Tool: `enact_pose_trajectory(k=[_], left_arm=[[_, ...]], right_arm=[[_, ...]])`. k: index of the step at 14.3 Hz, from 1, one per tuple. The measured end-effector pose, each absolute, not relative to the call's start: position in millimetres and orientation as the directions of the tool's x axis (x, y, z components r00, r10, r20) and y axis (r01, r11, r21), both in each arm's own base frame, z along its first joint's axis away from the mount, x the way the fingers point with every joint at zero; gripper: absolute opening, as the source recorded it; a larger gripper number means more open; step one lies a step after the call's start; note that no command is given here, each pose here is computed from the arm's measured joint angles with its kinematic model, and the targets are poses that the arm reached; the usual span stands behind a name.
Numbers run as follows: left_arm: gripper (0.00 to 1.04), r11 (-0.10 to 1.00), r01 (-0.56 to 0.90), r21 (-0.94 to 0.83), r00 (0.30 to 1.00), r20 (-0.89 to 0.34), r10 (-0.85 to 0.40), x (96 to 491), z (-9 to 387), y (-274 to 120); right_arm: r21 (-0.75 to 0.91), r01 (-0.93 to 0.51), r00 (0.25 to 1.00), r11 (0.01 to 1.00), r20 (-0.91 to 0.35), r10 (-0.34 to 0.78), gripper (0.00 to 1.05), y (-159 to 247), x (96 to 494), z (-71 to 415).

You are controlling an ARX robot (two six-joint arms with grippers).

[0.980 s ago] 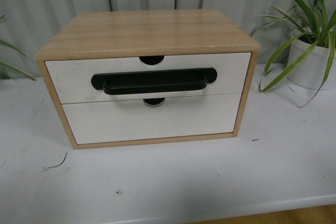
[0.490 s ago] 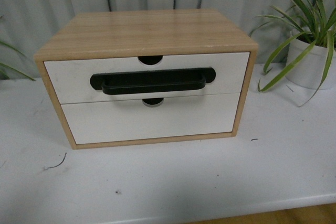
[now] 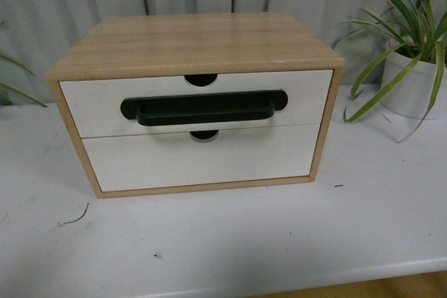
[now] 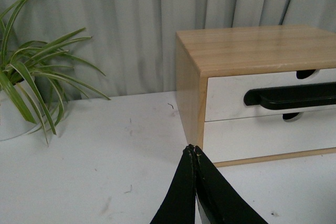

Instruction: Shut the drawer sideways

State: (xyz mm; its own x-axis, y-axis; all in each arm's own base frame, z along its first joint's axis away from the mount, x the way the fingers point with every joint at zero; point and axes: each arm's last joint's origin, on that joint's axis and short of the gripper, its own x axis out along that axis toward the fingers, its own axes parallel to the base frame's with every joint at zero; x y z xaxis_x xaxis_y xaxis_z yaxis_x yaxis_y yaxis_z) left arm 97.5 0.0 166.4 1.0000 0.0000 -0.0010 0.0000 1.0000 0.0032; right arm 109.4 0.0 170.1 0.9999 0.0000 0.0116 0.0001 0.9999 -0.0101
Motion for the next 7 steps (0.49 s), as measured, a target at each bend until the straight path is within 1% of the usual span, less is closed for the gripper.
enact_pose_trajectory(k=[2, 3, 4, 7], left_arm=[[0.02, 1.0, 0.0, 0.003, 1.0, -0.001, 0.0, 97.5, 166.4, 0.0], [0.02, 1.0, 0.0, 0.003, 1.0, -0.001, 0.0, 97.5, 166.4, 0.0], [0.02, 1.0, 0.0, 0.003, 1.0, -0.001, 0.0, 97.5, 166.5, 0.0], [0.02, 1.0, 0.0, 0.003, 1.0, -0.001, 0.0, 97.5, 166.6, 0.0]], right_arm=[[-0.01, 0.0, 1.0, 1.0, 0.006, 0.0, 0.02, 0.0, 107.4, 169.2], [-0.01, -0.001, 0.999, 1.0, -0.042, 0.001, 0.02, 0.0, 100.5, 163.5], [-0.01, 0.0, 1.0, 1.0, 0.02, 0.0, 0.02, 0.0, 97.0, 168.5], [-0.01, 0.0, 1.0, 1.0, 0.006, 0.0, 0.02, 0.0, 97.2, 167.2]])
